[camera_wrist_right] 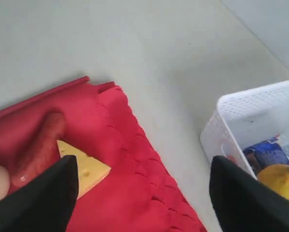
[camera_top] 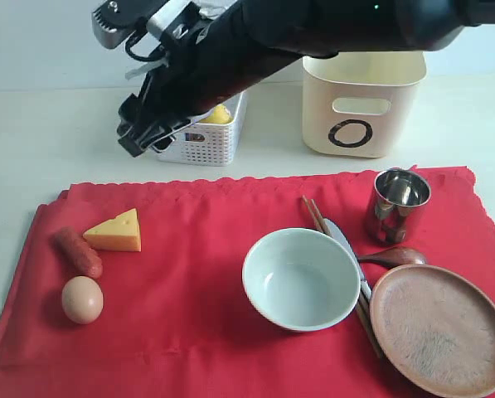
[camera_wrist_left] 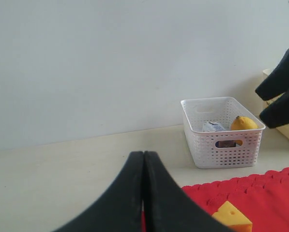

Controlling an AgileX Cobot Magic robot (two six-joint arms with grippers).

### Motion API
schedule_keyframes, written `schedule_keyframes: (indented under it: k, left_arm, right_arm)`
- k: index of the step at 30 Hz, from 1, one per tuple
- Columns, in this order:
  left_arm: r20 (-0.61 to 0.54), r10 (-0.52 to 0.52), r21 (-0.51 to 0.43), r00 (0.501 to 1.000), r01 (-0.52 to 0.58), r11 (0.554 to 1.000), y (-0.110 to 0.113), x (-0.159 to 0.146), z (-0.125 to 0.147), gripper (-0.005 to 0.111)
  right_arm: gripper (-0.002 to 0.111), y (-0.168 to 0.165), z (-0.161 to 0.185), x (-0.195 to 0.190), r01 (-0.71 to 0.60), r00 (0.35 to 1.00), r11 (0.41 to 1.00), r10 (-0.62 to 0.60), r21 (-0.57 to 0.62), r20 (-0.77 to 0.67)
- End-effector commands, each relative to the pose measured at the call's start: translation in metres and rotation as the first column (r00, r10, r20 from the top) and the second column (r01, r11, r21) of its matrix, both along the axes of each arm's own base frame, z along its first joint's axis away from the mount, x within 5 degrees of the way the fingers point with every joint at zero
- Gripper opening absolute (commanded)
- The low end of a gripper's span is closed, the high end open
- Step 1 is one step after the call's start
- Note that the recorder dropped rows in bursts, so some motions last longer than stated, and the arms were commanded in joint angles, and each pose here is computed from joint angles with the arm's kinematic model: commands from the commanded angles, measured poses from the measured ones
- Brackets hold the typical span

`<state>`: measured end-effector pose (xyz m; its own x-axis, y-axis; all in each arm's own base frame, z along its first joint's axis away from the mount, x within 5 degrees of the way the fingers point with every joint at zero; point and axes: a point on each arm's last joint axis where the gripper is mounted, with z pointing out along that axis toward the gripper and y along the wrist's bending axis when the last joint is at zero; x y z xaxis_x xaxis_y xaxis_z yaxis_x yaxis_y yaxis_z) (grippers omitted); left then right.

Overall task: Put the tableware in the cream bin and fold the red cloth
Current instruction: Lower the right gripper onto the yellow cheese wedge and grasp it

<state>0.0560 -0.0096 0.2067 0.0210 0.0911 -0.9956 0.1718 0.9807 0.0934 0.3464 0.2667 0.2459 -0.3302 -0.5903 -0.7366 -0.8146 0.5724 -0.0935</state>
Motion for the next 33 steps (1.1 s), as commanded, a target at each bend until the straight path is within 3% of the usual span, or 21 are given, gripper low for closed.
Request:
schedule_keyframes:
  k: [1,5,9,29,33]
  left_arm:
    - [0.002,-0.004,-0.002,1.0,0.004,1.0,0.0,0.0,-0.001,0.0]
    - [0.002,-0.004,-0.002,1.0,0.004,1.0,0.0,0.0,-0.001,0.0]
    - [0.002,-0.004,-0.002,1.0,0.004,1.0,0.0,0.0,-0.001,0.0]
    - [0.002,-0.004,0.0,1.0,0.004,1.0,0.0,0.0,-0.001,0.0]
    - [0.002,-0.004,0.0,1.0,0.004,1.0,0.0,0.0,-0.001,0.0]
  right_arm:
    - [0.072,0.018,-0.025,-0.007,-0.106,0.994,0.991,0.105,-0.078,-0.01]
    - [0.072,0.042,-0.075,-0.013,-0.211,0.977,0.963,0.211,-0.168,-0.018]
    - [0.072,0.049,-0.105,-0.005,-0.17,0.984,0.969,0.177,-0.181,0.021]
    - [0.071,0.062,-0.153,-0.006,-0.148,0.986,0.967,0.161,-0.205,0.049]
    - [0.065,0.062,-0.156,-0.005,-0.147,0.986,0.967,0.16,-0.209,0.049]
